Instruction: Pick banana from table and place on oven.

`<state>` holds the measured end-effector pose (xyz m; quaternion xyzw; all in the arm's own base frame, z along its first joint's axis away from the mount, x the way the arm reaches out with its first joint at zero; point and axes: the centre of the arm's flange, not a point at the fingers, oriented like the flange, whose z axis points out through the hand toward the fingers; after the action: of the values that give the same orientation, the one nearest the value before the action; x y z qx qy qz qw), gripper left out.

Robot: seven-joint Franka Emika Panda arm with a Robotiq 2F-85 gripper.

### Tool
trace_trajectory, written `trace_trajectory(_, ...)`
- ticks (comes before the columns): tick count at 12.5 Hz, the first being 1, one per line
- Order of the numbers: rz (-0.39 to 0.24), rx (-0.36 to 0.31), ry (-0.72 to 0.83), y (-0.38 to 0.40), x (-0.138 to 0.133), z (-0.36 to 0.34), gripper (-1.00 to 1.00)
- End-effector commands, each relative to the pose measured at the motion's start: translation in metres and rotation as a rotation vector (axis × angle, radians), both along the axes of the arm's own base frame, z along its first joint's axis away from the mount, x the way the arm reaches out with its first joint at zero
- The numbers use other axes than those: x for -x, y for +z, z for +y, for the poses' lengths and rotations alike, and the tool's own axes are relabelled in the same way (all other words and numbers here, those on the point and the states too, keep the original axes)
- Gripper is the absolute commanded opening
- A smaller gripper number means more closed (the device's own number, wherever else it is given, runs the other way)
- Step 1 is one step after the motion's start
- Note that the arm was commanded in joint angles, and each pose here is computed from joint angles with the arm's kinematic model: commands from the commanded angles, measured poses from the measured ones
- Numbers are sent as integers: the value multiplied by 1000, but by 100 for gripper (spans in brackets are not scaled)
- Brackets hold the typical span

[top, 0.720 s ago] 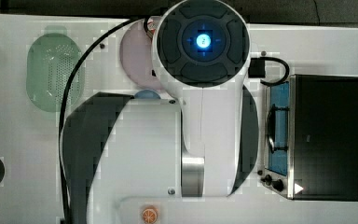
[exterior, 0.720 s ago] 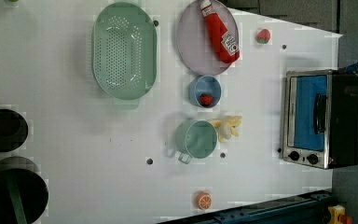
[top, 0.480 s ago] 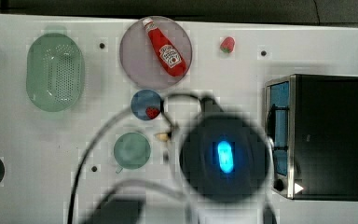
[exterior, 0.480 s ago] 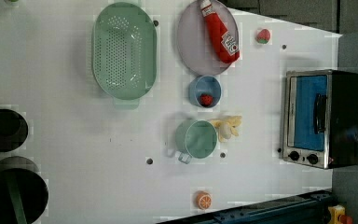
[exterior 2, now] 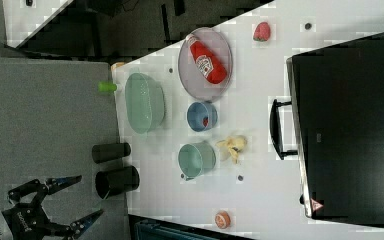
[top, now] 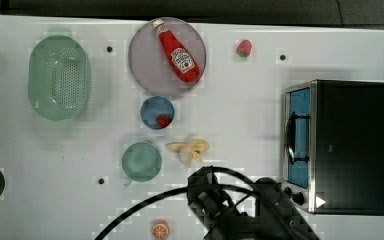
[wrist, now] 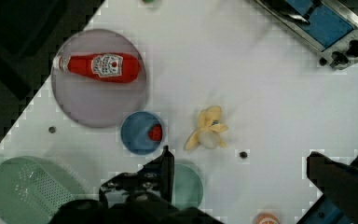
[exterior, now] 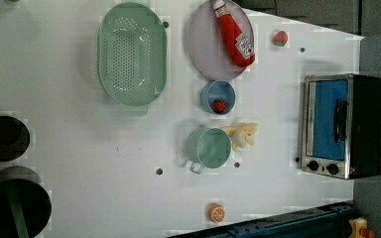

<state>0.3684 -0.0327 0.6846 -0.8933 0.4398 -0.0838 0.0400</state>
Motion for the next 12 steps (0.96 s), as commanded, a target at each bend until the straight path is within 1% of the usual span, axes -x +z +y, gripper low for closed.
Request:
trace_trajectory(1,235,0,-35,-99,-46,8,100)
trace_trajectory(4,256,5,-27,-150,-74,12,100)
trace_trajectory(7,248,12,-14,-212,-98,17,100)
trace_trajectory(10,229,17,5,-282,-108,26,100)
trace_trajectory(12,242,19,21,-334,-107,33,100)
